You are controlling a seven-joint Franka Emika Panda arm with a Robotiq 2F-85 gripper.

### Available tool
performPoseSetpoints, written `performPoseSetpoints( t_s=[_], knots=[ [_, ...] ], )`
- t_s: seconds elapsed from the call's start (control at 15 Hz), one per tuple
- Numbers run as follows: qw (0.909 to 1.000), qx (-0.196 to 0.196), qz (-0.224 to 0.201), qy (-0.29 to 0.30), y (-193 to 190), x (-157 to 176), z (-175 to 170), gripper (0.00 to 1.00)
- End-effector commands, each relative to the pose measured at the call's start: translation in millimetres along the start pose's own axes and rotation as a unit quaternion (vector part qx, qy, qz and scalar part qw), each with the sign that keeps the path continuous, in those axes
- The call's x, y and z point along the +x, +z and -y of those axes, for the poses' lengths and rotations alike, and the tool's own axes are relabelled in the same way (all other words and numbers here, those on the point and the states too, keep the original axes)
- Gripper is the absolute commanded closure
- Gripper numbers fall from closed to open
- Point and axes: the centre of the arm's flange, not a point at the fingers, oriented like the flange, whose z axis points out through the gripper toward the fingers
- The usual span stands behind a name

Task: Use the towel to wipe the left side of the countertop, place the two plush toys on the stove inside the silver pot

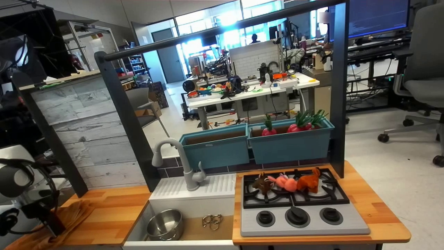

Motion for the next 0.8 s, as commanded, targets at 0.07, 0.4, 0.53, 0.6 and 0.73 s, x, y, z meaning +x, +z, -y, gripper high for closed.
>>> performPoseSetpoints(
  t_s=[0.07,0.4,0.53,0.6,0.73],
  knots=[
    [0.9943,-0.057,0.017,0.089,30,47,-83,0.00],
    [0.9781,-0.076,0.036,0.191,27,95,-157,0.00],
    [0.9721,-0.083,0.048,0.214,27,105,-171,0.00],
    [0.9722,-0.084,0.053,0.212,31,104,-171,0.00],
    [0.9773,-0.076,0.050,0.191,36,103,-156,0.00]
  ],
)
